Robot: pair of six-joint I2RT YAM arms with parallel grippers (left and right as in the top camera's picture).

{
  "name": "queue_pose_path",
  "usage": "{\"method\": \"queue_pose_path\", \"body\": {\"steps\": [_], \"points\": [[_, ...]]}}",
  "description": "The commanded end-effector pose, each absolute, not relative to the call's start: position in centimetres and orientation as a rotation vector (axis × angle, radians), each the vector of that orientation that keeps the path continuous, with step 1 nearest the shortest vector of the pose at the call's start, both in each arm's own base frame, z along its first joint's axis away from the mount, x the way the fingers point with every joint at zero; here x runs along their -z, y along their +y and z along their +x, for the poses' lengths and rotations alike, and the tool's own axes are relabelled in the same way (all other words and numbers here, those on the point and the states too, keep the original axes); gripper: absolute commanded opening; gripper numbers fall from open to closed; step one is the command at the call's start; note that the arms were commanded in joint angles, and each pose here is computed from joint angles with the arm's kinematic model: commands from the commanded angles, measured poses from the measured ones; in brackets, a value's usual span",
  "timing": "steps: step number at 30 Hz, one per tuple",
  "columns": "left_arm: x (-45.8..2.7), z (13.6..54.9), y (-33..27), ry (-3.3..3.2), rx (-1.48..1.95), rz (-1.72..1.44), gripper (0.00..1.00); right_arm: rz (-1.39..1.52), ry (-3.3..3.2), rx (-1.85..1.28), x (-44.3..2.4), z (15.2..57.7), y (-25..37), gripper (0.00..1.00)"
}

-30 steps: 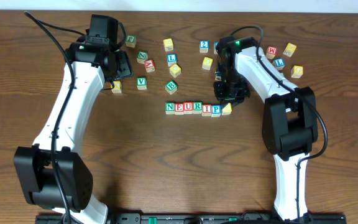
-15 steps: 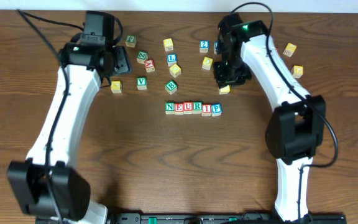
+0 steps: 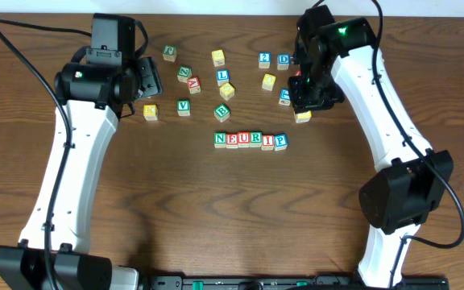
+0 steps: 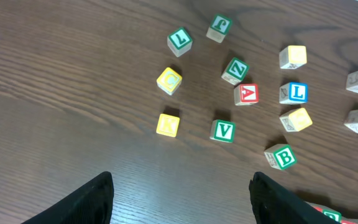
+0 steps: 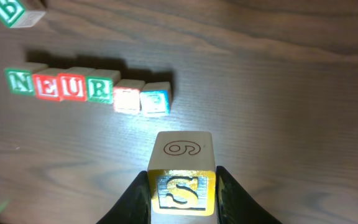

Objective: Spell out NEURIPS
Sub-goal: 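Lower the S block right of P and open the right gripper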

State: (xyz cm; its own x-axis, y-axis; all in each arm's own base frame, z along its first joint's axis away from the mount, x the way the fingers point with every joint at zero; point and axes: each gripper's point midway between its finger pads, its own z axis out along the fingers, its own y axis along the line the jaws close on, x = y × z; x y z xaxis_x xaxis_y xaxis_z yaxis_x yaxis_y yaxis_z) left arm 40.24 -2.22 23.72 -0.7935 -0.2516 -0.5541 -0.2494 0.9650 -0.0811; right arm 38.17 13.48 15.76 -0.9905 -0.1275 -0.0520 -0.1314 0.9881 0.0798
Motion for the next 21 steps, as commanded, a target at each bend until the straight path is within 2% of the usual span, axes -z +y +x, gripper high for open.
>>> {"method": "queue_pose_path", "body": {"steps": [1, 11, 21], "points": [[-24.8, 40.3, -1.4, 2.498, -0.021, -0.352, 0.69, -0.168, 3.099, -0.064, -14.3, 38.1, 12.4, 0.27], [-24.5, 40.3, -1.4, 2.503, -0.023, -0.352, 0.69, -0.122, 3.106, -0.060, -6.2, 37.9, 12.4, 0.27], [-24.5, 40.3, -1.5, 2.503, -0.022, -0.352, 0.69, -0.080, 3.091, -0.114, -2.7, 37.5, 12.8, 0.28]]}}
